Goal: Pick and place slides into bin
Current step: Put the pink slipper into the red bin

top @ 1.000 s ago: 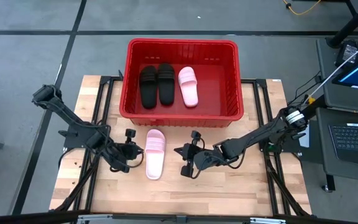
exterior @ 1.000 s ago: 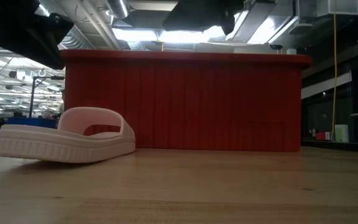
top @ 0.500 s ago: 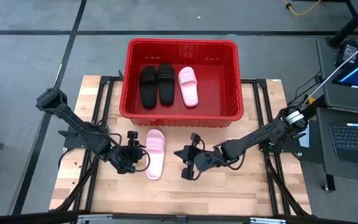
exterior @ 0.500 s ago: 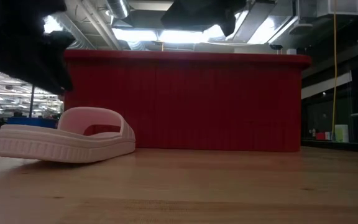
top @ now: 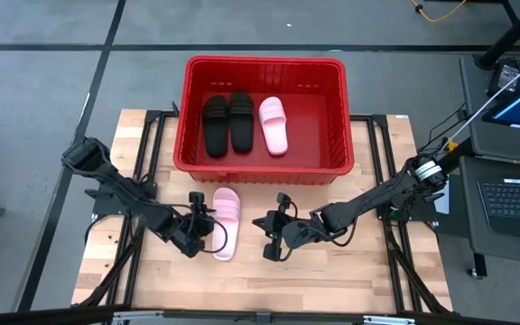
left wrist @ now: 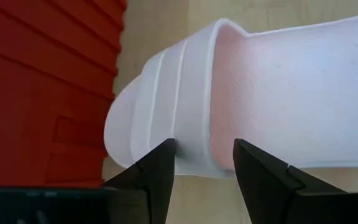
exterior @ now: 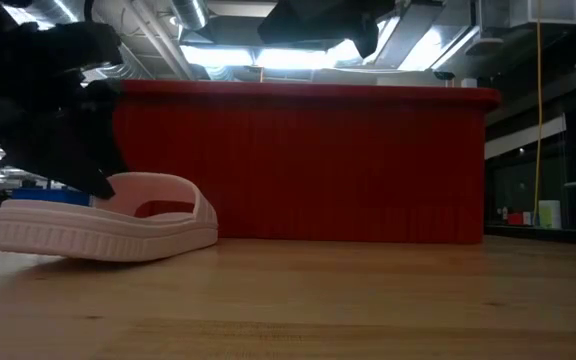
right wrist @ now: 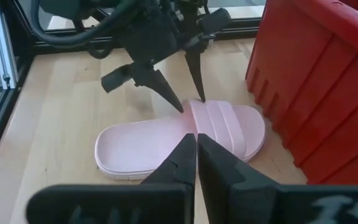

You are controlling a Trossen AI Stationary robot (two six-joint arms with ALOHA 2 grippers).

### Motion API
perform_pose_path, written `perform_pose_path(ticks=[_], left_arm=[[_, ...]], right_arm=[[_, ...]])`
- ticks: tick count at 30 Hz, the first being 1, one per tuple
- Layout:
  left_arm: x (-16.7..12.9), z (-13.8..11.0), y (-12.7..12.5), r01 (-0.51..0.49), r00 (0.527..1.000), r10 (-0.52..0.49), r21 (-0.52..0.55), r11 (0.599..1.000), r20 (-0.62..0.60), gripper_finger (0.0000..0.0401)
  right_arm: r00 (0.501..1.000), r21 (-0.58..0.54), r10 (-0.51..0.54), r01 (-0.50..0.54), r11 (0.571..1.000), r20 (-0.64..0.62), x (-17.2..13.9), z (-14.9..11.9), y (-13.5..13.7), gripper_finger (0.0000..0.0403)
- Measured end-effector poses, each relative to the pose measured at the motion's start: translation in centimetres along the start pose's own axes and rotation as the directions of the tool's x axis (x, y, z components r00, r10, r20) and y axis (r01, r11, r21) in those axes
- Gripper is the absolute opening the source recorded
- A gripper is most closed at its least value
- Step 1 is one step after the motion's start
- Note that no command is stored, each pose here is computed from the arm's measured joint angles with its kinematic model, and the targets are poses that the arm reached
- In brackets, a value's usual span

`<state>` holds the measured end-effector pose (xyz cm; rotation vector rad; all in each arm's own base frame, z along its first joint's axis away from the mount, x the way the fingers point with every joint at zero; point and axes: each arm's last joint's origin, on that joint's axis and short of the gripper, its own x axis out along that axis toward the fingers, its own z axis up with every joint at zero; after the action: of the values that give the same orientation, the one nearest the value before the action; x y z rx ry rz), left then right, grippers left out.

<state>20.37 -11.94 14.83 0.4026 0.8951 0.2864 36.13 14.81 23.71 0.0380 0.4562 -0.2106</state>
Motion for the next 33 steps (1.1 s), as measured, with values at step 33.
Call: perform_pose_path(ticks=[33], left_arm=[[-0.9, 2.5, 0.1, -0.094, 0.989, 0.108, -0.14, 0.986, 0.097, 0.0005]], right_arm=[[1.0, 0.075, 0.0, 0.0, 0.997, -0.001, 0.0, 0.0, 0.0, 0.0019]])
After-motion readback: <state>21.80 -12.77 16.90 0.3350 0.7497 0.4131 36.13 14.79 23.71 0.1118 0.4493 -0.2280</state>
